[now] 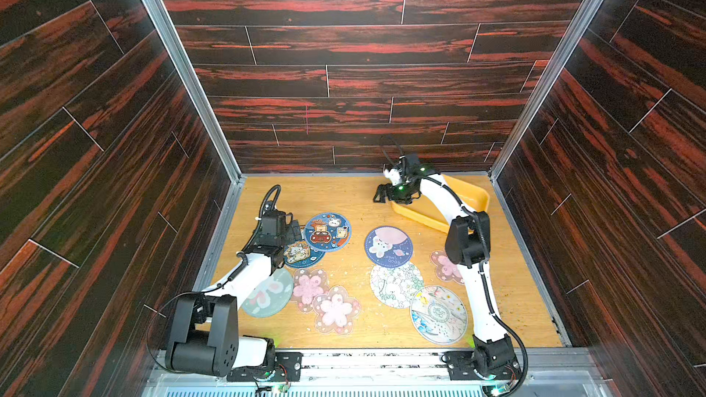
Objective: Put the coasters into the storage box
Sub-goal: Move the storage box to the center of the board.
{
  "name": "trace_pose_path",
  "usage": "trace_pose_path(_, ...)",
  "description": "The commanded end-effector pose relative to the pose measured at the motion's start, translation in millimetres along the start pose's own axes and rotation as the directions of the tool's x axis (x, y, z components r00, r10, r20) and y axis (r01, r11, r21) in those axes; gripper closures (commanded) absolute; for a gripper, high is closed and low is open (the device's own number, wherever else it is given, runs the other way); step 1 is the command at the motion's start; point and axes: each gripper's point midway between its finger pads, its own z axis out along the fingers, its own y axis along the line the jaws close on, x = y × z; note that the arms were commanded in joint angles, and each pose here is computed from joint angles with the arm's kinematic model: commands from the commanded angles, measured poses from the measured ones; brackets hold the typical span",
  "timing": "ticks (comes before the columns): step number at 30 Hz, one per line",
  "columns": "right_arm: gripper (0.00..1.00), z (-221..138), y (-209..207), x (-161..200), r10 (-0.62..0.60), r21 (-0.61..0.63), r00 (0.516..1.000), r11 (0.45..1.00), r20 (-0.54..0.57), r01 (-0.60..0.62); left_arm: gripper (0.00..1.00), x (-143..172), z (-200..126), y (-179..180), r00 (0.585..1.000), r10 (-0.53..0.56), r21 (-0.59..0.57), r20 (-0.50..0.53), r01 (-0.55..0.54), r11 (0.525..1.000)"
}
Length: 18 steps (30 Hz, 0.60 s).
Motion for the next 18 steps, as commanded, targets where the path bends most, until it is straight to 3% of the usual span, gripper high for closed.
trace_pose_path(1,0.04,7.4,16.6,16.7,-0.065,-0.013,0.996,0.998,-0.065,0.064,0.00,-10.5,-7.0,-0.2,0.999,-0.014,-0.005,0.029,0.014,1.000)
trace_pose_path(6,0.05,-41.1,9.1,-4.2,-0.062,0.125,0.997,0.991,0.055,0.054,0.00,-12.1,-10.3,-1.4,0.999,-0.013,-0.001,0.033,0.013,1.000)
trace_pose_path(13,0.06,-103.1,-25.2,-0.4,0.076,0.216,0.988,0.971,0.137,-0.104,0.00,-11.4,-10.1,-4.6,0.999,-0.016,0.007,0.028,0.016,1.000)
trace_pose_path(18,0.08,-140.2,-65.6,13.7,0.215,0.219,0.952,0.940,0.219,-0.263,0.00,-12.3,-9.3,-8.1,1.000,-0.016,0.017,0.025,0.016,1.000)
